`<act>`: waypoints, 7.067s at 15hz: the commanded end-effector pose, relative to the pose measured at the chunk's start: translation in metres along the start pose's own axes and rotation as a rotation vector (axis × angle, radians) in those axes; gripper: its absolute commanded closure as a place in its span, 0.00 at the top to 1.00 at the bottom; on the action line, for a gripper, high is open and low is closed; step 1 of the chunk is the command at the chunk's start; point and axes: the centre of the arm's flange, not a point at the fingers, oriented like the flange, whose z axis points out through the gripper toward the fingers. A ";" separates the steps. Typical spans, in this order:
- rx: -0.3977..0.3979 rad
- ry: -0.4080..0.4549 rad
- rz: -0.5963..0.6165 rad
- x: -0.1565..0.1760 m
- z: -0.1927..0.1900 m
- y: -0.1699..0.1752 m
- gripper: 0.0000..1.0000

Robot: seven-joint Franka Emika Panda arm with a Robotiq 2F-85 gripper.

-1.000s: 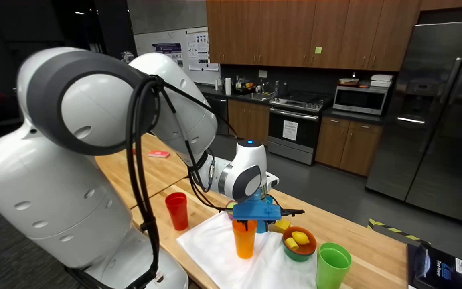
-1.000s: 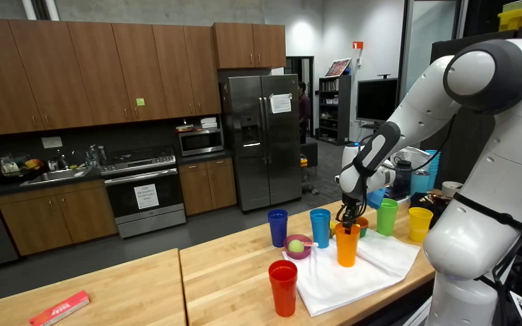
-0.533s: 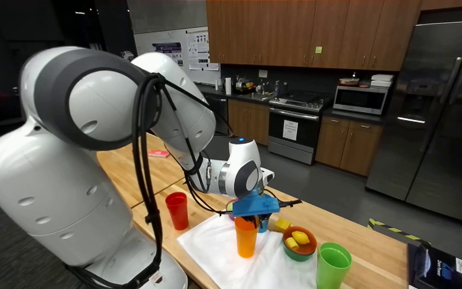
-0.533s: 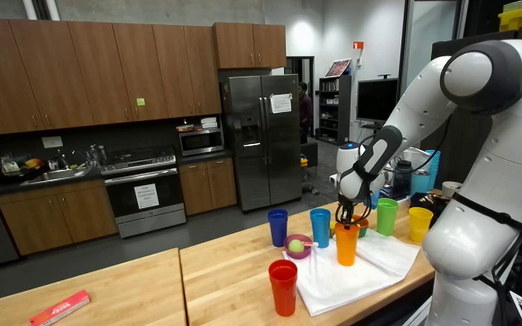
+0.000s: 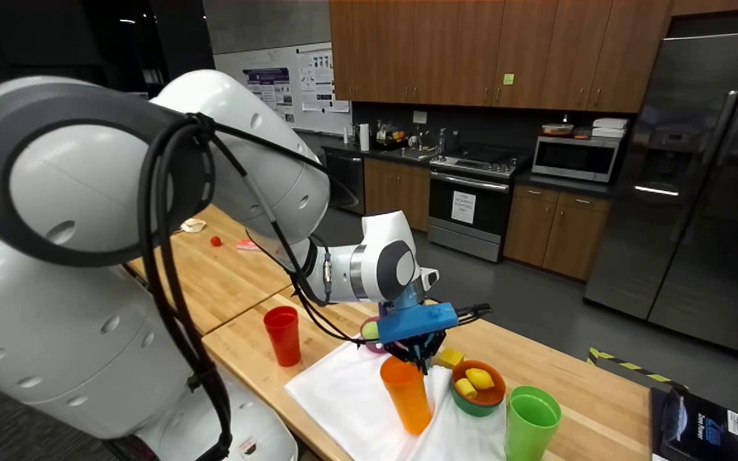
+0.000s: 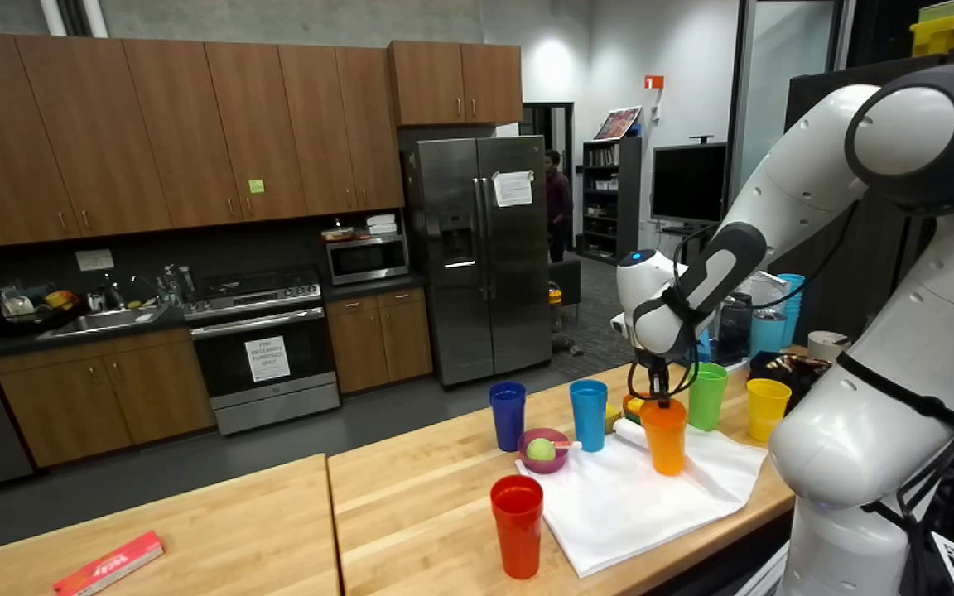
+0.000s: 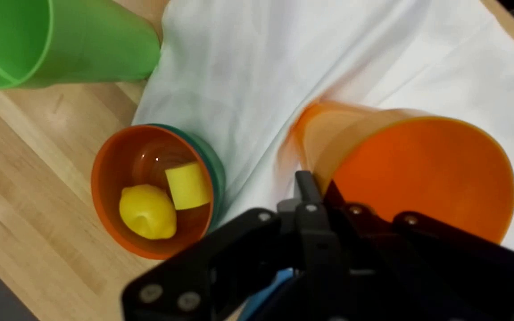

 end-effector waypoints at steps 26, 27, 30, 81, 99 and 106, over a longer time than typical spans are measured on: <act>0.153 0.459 -0.223 0.048 -0.092 -0.141 0.01; 0.146 0.480 -0.204 0.053 -0.092 -0.142 0.01; 0.119 0.522 -0.163 0.090 -0.084 -0.159 0.01; 0.040 0.589 -0.109 0.206 -0.070 -0.208 1.00; 0.047 0.577 -0.117 0.200 -0.074 -0.204 1.00; 0.047 0.576 -0.117 0.200 -0.074 -0.204 1.00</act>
